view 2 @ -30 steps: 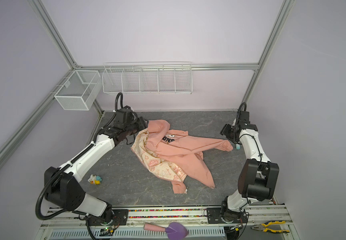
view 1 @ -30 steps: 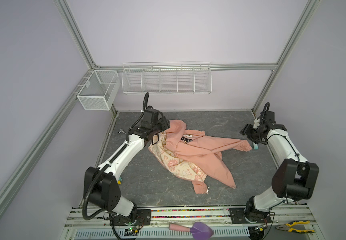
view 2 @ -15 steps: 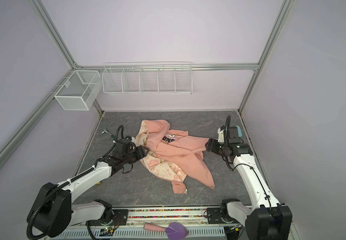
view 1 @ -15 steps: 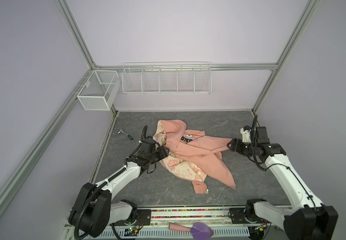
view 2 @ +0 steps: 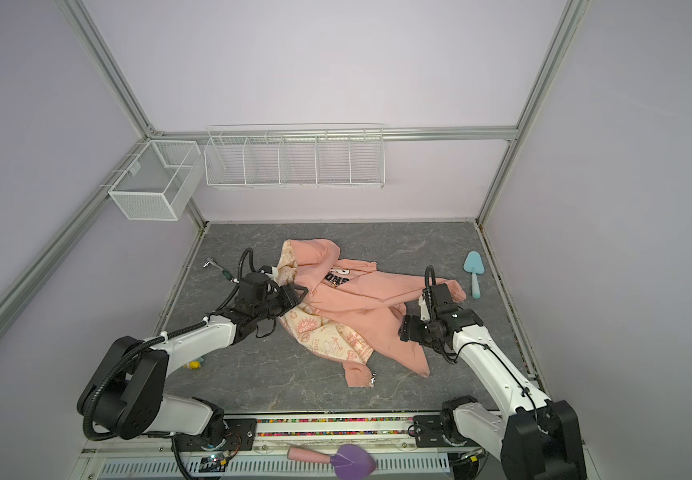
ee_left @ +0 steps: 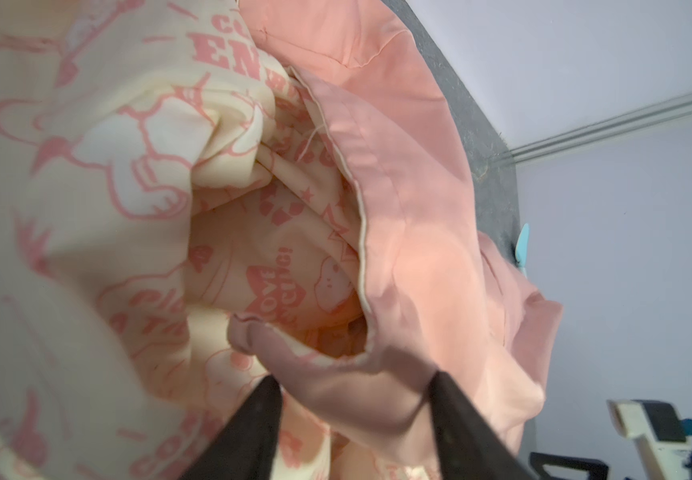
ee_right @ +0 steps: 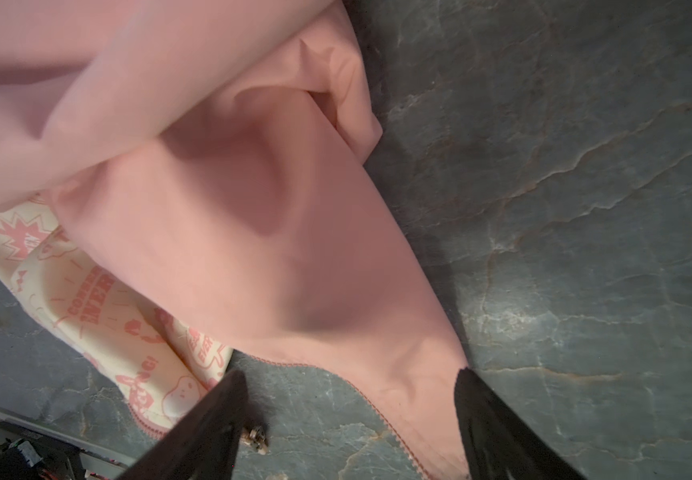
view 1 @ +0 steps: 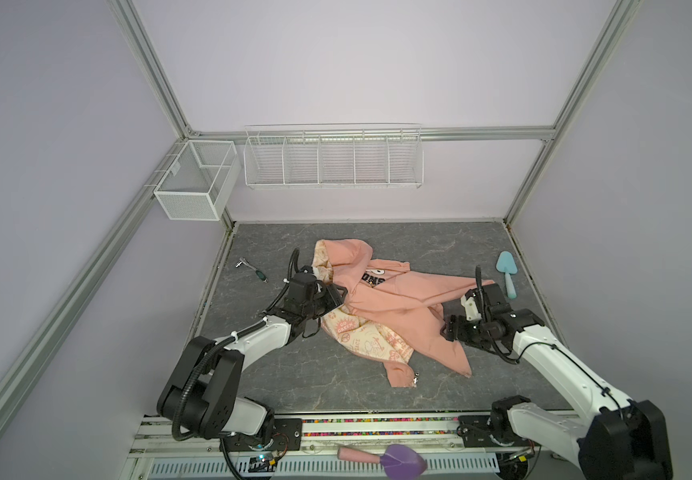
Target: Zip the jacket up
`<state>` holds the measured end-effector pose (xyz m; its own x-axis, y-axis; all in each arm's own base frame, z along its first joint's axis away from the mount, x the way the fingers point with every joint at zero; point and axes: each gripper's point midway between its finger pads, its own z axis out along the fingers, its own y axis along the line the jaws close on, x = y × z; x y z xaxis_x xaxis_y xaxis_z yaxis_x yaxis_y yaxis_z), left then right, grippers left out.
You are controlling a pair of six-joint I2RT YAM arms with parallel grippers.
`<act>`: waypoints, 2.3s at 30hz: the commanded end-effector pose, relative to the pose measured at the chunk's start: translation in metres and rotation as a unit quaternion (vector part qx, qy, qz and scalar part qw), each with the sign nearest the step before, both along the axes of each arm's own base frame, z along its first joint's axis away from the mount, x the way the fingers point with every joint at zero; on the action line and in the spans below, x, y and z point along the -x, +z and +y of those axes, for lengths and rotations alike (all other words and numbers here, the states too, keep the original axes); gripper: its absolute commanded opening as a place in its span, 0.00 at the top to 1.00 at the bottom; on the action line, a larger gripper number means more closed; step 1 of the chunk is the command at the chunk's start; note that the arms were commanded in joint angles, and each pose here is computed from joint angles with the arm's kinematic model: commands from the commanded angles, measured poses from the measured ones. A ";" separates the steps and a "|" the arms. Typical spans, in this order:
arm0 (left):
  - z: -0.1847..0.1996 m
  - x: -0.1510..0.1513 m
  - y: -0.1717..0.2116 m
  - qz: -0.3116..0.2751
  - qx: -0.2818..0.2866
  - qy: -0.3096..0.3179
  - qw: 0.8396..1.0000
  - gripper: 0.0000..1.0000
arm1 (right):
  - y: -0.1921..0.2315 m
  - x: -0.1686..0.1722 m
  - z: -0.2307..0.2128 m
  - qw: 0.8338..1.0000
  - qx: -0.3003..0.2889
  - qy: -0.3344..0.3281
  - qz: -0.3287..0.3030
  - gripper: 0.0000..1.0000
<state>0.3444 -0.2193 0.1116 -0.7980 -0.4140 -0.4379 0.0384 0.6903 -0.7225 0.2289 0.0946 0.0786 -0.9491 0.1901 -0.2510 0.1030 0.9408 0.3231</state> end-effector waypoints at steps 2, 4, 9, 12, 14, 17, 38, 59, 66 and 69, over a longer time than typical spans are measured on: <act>-0.018 -0.018 0.028 -0.034 0.025 -0.020 0.999 0.75 | -0.020 -0.010 0.000 1.000 0.017 -0.004 0.012 0.19; -0.022 -0.024 0.035 -0.037 0.024 -0.025 0.999 0.88 | -0.026 -0.013 0.003 1.000 0.016 0.001 0.017 0.21; -0.034 -0.037 0.058 -0.047 0.020 -0.047 0.998 1.00 | -0.032 -0.019 0.010 1.000 0.007 0.010 0.021 0.38; -0.040 -0.043 0.074 -0.055 0.014 -0.059 0.997 1.00 | -0.028 -0.021 0.015 1.000 -0.007 0.015 0.015 0.58; -0.044 -0.048 0.086 -0.063 0.013 -0.066 0.996 1.00 | -0.025 -0.022 0.017 1.000 -0.010 0.017 0.014 0.73; -0.050 -0.057 0.105 -0.073 0.012 -0.072 0.995 1.00 | -0.019 -0.021 0.017 1.000 -0.013 0.016 0.015 0.90; -0.139 -0.158 0.128 -0.080 -0.018 -0.083 0.993 1.00 | 0.065 0.018 0.041 0.991 -0.104 0.069 -0.056 0.93; -0.151 -0.170 0.080 -0.043 -0.056 -0.031 0.997 0.48 | 0.027 0.019 0.018 0.999 -0.017 0.039 -0.019 0.40; -0.103 -0.119 0.086 -0.043 -0.066 0.004 0.997 0.45 | 0.050 0.015 0.019 0.997 -0.010 0.044 -0.060 0.34; -0.080 -0.098 0.091 -0.047 -0.080 0.017 0.996 0.42 | 0.053 0.014 0.023 0.996 -0.008 0.053 -0.068 0.32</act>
<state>0.4468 -0.3157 0.1879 -0.7831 -0.3247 -0.5304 0.0827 0.7909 -0.6063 0.2156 0.1178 0.1253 -0.9263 0.1155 -0.3586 -0.0243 0.9316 0.3626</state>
